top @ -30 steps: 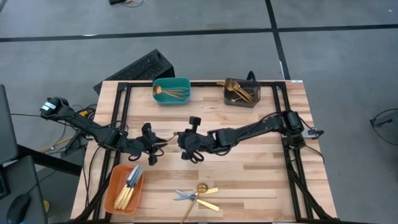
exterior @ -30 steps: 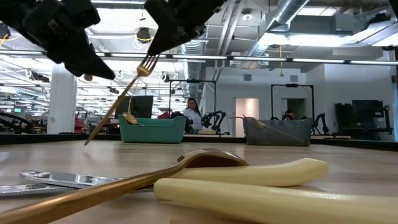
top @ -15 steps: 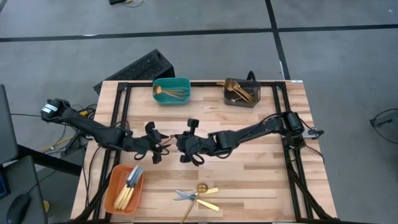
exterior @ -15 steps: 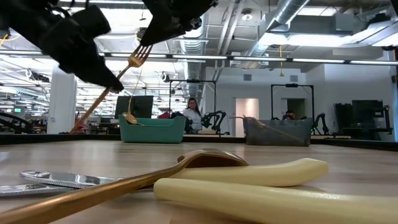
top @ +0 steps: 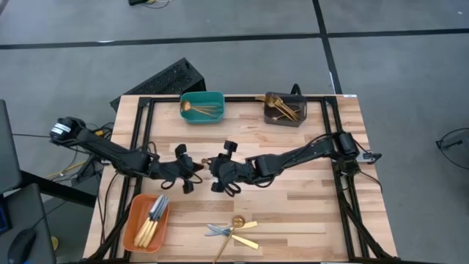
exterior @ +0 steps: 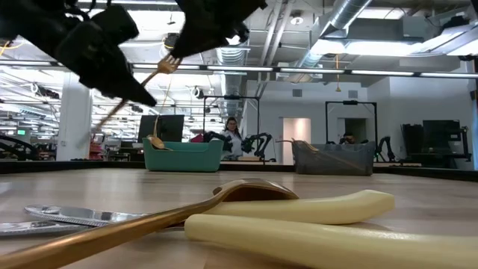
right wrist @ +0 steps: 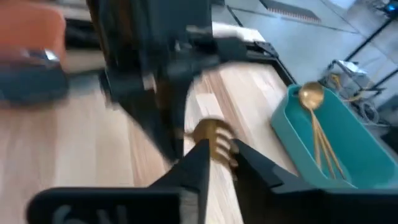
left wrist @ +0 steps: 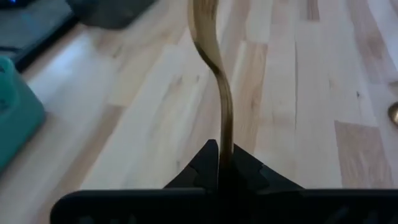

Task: Sort silverware by color (type)
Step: Put the gold fork into the black bin

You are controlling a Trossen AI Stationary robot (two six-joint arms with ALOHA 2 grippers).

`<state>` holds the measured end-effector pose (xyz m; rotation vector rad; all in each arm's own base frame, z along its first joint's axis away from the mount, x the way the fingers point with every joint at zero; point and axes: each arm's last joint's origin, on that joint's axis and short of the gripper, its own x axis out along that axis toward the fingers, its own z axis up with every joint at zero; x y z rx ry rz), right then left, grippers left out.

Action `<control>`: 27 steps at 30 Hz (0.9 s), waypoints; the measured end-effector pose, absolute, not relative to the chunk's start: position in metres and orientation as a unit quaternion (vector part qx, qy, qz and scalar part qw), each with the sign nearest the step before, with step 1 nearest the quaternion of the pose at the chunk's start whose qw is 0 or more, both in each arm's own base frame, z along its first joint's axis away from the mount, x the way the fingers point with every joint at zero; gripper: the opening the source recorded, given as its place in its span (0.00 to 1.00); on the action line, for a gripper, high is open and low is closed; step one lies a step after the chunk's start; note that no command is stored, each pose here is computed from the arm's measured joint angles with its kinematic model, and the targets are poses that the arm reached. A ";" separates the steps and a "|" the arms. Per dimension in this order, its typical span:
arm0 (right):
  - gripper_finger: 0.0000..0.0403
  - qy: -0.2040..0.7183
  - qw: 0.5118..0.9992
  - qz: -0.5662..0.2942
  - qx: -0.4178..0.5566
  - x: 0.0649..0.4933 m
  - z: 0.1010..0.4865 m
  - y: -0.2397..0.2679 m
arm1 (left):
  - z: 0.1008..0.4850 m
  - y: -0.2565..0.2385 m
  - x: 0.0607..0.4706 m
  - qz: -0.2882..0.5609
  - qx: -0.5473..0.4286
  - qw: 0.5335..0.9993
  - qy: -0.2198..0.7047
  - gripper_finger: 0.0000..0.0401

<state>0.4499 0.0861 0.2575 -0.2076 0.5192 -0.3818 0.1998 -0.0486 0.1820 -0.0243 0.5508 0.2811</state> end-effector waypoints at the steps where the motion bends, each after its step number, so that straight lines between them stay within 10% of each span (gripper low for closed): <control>1: 0.25 0.272 0.938 -0.189 -0.107 0.447 0.255 0.087 | 0.185 -0.048 0.198 0.141 -0.008 0.954 0.264 0.01; 12: 0.53 0.247 0.932 -0.263 -0.046 0.382 0.276 0.087 | 0.214 -0.044 0.182 0.206 0.010 0.963 0.171 0.00; 18: 0.55 0.024 0.966 -0.245 0.084 0.390 0.257 0.086 | 0.215 -0.046 0.190 0.277 0.018 0.951 0.132 0.00; 27: 0.52 -0.066 0.967 -0.206 0.136 0.418 0.226 0.071 | 0.213 -0.054 0.208 0.262 0.046 0.959 0.100 0.00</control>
